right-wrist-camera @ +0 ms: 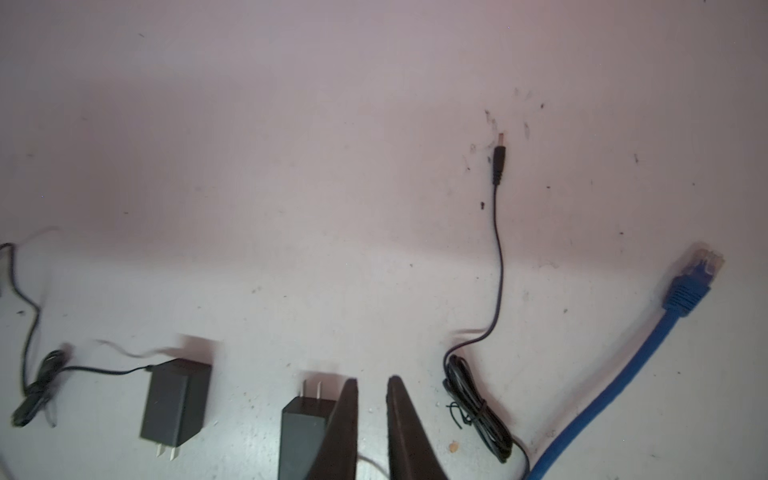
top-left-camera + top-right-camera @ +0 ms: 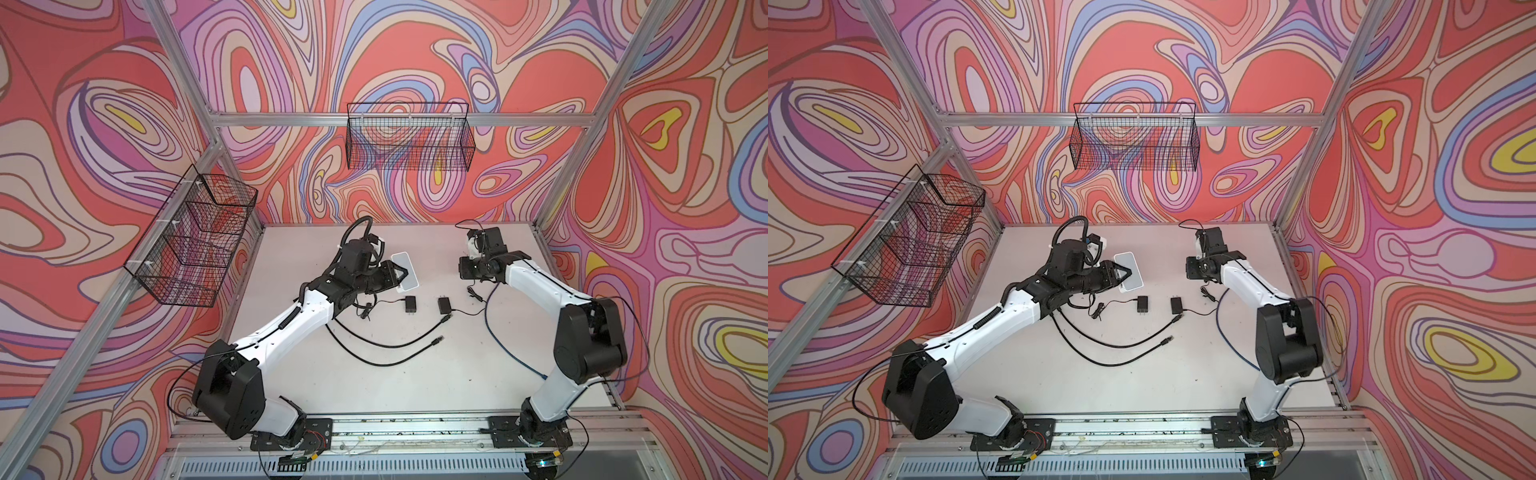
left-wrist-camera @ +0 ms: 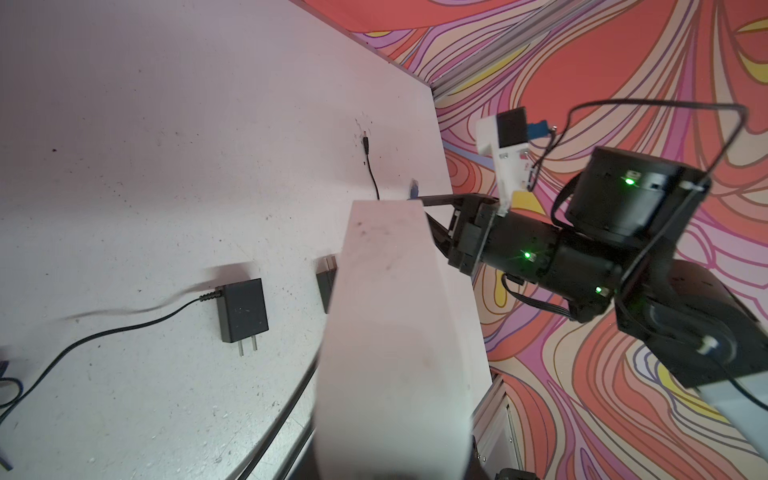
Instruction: Insert the plug into the switch port
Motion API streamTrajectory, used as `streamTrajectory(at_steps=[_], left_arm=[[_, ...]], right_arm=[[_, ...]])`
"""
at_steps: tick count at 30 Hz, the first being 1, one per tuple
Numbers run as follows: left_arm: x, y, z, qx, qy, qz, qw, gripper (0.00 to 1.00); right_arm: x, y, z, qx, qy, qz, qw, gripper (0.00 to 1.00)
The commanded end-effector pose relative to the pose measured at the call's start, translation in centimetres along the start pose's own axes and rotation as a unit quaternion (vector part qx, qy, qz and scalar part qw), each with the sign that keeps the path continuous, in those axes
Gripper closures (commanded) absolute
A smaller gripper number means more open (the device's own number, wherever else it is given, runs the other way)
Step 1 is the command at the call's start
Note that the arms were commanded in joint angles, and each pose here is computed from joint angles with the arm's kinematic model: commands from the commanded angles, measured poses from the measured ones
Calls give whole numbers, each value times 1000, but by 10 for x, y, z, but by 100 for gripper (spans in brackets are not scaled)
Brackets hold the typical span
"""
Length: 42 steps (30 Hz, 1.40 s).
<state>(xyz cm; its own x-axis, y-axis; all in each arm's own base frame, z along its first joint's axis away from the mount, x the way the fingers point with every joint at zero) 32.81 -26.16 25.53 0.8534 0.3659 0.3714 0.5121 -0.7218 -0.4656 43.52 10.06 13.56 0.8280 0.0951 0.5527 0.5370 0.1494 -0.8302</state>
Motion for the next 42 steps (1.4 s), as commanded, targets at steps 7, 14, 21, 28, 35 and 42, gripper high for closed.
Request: streamTrajectory(at_steps=[7,14,21,28,35,42], left_arm=[[2,-22,0,0,16,-21,1000,88],[-1,-19,3,-4,15,-12,1000,88],[0,-24,9,-2,13,-14,1000,88],[2,-26,14,-5,8,-15,1000,89],[4,-31,19,-7,5,-17,1000,89],[2,-35,21,-9,3,-16,1000,89]], right_arm=[[-31,25,-22,-73,45,69,994,74],[-42,40,-29,-101,57,103,988,65],[-48,53,-32,-112,62,122,984,59],[-53,65,-35,-122,61,140,981,74],[-56,64,-35,-121,70,141,980,100],[-30,26,-7,-62,27,88,994,100]])
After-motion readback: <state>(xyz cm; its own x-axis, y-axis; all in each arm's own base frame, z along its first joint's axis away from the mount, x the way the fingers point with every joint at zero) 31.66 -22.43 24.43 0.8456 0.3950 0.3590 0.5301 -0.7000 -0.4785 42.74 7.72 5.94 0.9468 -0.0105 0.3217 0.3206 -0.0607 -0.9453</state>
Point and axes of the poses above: each gripper's point midway between its finger pads, its own y axis out along the fingers, its own z axis along the line the jaws close on, x = y × z, the point moved 3 cm from there along -y, back along the fingers, and after that the axes turned 7 degrees about -y, right-handed, at the moved point
